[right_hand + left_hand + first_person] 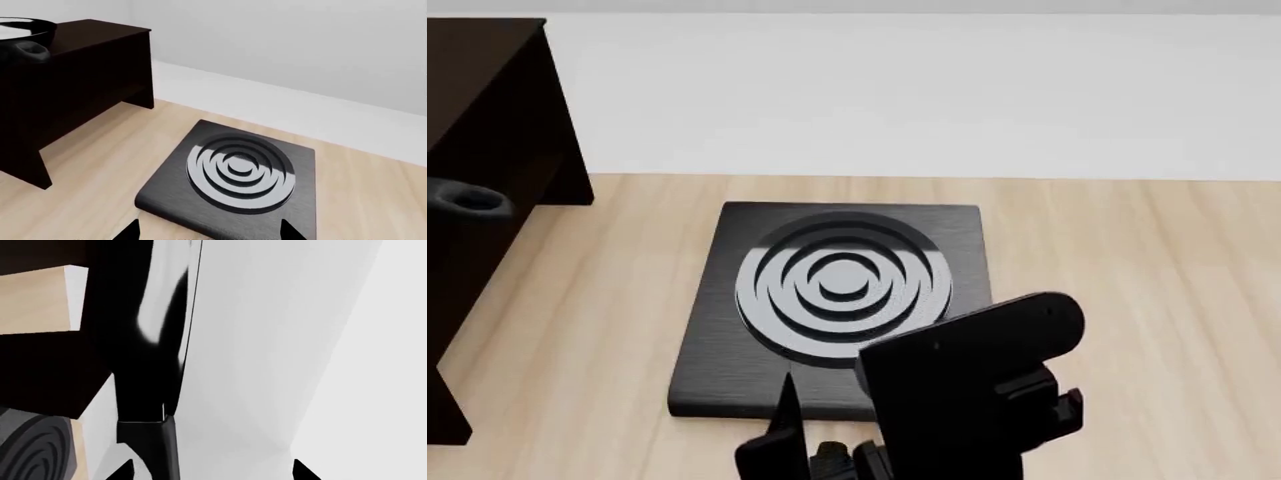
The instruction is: Put the frying pan on the cabinet shelf.
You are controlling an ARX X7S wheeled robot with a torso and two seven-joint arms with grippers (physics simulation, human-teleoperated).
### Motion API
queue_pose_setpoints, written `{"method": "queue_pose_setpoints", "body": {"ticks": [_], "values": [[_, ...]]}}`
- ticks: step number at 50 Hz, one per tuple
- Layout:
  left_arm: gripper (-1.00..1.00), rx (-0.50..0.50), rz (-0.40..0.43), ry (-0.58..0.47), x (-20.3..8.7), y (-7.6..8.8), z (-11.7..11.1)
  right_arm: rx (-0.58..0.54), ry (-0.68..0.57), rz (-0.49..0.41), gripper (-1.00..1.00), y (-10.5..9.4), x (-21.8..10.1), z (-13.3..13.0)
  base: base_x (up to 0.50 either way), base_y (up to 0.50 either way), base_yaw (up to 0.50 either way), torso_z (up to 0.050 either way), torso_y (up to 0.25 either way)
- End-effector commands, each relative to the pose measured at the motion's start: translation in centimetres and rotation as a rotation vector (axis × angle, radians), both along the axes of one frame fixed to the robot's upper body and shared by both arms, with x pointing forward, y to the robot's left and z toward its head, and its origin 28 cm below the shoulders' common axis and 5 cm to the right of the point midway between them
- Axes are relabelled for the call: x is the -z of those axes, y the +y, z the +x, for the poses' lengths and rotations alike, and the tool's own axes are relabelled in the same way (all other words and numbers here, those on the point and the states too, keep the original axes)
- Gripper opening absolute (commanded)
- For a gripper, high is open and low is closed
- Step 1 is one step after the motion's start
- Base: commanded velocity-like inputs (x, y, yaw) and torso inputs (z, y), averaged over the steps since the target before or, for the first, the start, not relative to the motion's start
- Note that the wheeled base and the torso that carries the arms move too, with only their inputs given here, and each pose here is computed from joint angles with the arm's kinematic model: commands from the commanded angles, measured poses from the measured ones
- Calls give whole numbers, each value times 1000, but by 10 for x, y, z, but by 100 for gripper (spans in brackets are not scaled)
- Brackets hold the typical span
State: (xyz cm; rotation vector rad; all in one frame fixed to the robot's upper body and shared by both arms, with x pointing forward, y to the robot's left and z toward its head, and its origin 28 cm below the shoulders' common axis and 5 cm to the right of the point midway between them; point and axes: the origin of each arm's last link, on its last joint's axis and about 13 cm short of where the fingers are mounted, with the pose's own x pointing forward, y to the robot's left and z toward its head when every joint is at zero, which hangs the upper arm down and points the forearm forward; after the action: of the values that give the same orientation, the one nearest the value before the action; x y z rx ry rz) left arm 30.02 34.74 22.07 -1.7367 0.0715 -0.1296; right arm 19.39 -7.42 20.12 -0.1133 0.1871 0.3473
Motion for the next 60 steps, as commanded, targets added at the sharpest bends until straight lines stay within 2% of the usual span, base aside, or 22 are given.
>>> {"method": "queue_pose_setpoints", "body": {"ticks": [1,7,22,38,47,50,54,60], "values": [[100,-37,-8,-17,-1,-2,-13,5,-9,10,100,0,3,-2,0,0,0,0,0],[100,-30,-11,-28,-2,-9,-24,4,-10,10,100,0,3,-4,0,0,0,0,0],[100,6,2,-80,-29,-32,-56,8,-8,12,100,-1,3,-3,0,0,0,0,0],[100,-13,23,-72,-25,-31,-67,13,-8,18,100,-1,5,-5,0,0,0,0,0],[100,-12,27,-85,-30,-37,-81,15,-7,19,100,-1,8,-7,0,0,0,0,0],[100,-1,33,-114,-37,-42,-87,15,-6,20,100,-1,10,-8,0,0,0,0,0],[100,18,41,-134,-32,-58,-91,18,-7,22,100,-1,11,-9,0,0,0,0,0],[100,38,46,-153,-27,-67,-98,19,-8,24,100,-1,12,-9,0,0,0,0,0]]}}
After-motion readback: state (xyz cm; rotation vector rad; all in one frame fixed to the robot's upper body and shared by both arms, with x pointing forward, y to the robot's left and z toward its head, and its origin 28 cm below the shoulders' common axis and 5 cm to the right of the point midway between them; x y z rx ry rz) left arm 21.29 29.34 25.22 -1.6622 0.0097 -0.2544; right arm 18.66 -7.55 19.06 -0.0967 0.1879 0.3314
